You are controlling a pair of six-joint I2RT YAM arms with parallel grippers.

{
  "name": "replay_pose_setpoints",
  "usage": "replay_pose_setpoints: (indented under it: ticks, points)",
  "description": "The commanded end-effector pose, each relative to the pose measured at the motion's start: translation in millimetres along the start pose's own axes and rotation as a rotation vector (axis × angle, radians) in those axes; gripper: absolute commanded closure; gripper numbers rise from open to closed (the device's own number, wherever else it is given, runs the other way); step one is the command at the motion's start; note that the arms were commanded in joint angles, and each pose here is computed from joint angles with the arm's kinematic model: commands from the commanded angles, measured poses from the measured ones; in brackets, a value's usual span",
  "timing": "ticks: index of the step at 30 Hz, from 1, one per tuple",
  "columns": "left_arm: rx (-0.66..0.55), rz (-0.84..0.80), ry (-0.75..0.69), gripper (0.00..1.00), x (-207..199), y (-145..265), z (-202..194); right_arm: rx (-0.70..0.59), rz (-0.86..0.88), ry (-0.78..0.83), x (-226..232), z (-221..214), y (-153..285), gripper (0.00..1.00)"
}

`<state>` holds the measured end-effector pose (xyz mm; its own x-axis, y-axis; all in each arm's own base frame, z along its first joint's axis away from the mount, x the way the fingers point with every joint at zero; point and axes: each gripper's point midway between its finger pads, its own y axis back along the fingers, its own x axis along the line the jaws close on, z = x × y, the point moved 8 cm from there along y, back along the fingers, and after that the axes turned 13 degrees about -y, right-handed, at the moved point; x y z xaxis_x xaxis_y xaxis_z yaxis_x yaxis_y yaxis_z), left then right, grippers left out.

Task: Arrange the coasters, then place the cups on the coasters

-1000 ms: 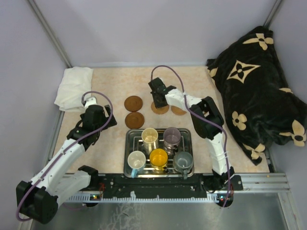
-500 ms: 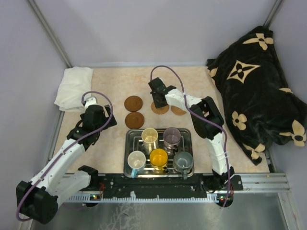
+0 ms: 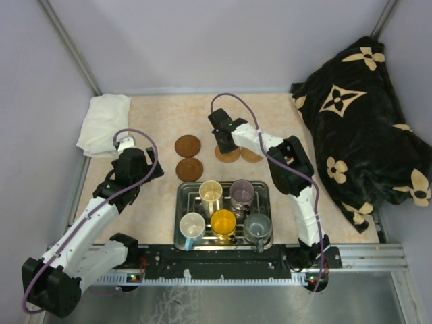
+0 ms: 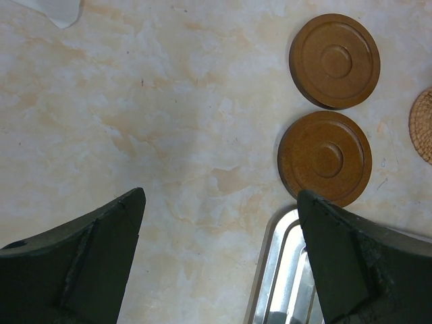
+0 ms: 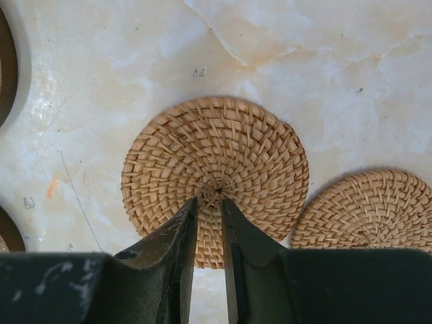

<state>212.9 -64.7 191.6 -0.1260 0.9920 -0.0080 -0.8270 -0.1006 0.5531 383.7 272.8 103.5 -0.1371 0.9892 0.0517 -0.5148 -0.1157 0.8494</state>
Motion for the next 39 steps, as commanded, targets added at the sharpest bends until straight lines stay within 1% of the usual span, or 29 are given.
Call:
replay_pose_setpoints:
  ticks: [1, 10, 12, 15, 17, 23, 29, 39]
  points:
    - [-0.039, -0.002, 0.011, 0.00, -0.3, 2.5, 6.6, -0.022, -0.004, 0.046, 7.4, 12.0, 10.9, 0.77]
    - [-0.046, -0.003, 0.015, 0.00, 0.3, 4.0, 8.0, -0.124, 0.048, 0.046, 19.2, 39.9, 46.7, 0.73]
    - [-0.047, -0.005, 0.015, 0.00, 0.0, 4.5, 8.4, -0.127, 0.028, 0.043, 17.1, 40.2, 47.9, 0.80]
    - [-0.051, -0.008, 0.017, 0.00, 0.0, 5.5, 9.8, -0.097, -0.016, 0.039, 11.7, 31.8, 42.4, 0.95]
    - [-0.055, -0.008, 0.017, 0.00, 0.3, 6.5, 10.8, -0.077, -0.035, 0.036, 8.8, 24.1, 36.7, 0.99]
    - [-0.054, -0.005, 0.015, 0.00, 2.1, 8.7, 9.4, -0.051, -0.065, 0.014, 2.7, 10.4, 25.5, 1.00]
    - [-0.047, -0.001, 0.020, 0.00, 3.2, 9.0, 6.0, -0.044, -0.088, 0.003, -2.8, 12.6, 15.9, 1.00]
    - [-0.045, 0.000, 0.018, 0.00, 2.2, 6.8, 6.3, 0.002, -0.058, 0.015, 1.2, 2.6, 4.1, 1.00]
